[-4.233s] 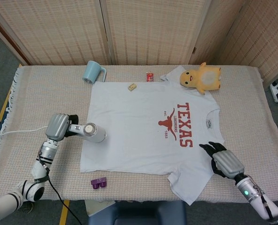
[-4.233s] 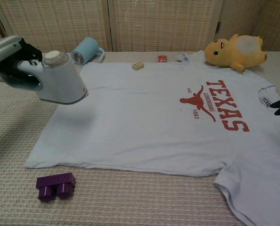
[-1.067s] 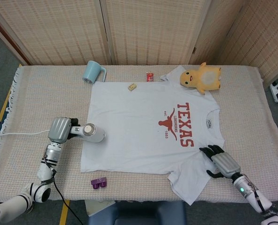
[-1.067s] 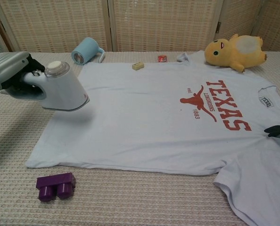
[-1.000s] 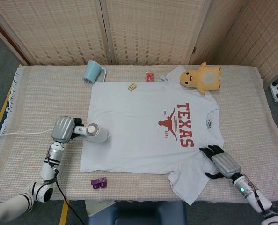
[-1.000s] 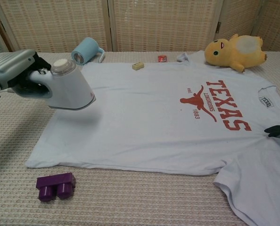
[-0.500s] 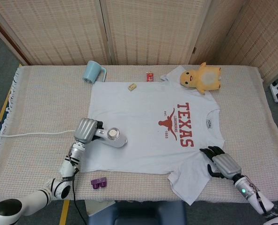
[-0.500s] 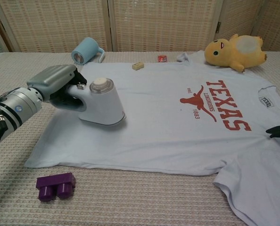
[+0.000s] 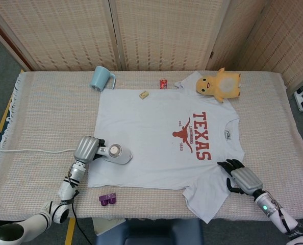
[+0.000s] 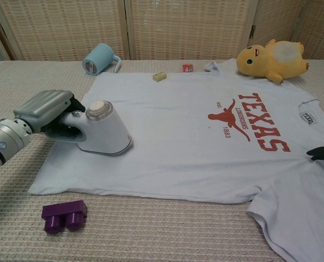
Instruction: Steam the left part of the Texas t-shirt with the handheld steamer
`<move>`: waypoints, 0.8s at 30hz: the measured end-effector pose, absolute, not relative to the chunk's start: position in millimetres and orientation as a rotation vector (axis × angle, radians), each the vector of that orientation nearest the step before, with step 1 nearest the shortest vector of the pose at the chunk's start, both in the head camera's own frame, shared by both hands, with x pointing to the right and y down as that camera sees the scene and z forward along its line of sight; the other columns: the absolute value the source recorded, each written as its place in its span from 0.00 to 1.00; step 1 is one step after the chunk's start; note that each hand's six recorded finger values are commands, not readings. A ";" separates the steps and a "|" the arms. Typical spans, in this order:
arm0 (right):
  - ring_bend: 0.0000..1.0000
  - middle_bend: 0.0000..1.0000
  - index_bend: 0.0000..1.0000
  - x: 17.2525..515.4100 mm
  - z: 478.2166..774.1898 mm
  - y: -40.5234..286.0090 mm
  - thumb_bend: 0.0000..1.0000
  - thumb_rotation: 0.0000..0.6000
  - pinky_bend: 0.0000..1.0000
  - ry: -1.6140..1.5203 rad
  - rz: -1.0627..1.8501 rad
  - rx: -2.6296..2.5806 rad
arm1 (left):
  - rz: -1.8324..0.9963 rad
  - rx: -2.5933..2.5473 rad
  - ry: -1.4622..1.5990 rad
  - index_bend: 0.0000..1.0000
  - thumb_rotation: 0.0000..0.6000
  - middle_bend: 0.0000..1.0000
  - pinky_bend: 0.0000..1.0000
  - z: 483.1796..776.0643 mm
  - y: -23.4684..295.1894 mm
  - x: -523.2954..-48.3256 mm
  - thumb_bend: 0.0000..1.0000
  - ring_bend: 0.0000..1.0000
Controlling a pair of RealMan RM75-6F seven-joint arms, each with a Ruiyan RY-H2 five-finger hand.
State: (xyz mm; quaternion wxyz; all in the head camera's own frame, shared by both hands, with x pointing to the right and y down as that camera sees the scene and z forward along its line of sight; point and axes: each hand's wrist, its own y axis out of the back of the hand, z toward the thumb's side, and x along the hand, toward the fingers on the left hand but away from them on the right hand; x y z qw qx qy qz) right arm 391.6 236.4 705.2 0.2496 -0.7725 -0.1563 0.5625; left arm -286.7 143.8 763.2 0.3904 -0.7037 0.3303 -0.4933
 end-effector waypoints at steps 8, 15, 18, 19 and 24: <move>0.00 0.12 0.01 392.9 704.7 236.0 0.80 0.57 0.03 -0.439 1.531 -2.104 | -1.280 -1.695 0.838 0.96 1.00 1.00 0.76 749.2 139.2 -329.9 0.39 0.84; 0.00 0.12 0.01 393.4 704.1 233.6 0.80 0.57 0.03 -0.456 1.525 -2.104 | -1.248 -1.644 0.853 0.96 1.00 1.00 0.76 728.7 133.8 -348.7 0.39 0.83; 0.00 0.12 0.01 393.7 703.8 233.2 0.80 0.57 0.03 -0.460 1.522 -2.105 | -1.203 -1.667 0.861 0.96 1.00 1.00 0.76 721.0 135.7 -338.1 0.39 0.83; 0.00 0.12 0.01 394.1 703.7 233.1 0.80 0.57 0.03 -0.460 1.523 -2.104 | -1.187 -1.676 0.860 0.96 1.00 1.00 0.76 718.9 136.8 -333.2 0.39 0.83; 0.00 0.12 0.01 396.2 703.2 233.5 0.80 0.57 0.03 -0.466 1.528 -2.102 | -1.092 -1.719 0.784 0.95 1.00 0.99 0.76 711.2 146.9 -292.9 0.39 0.83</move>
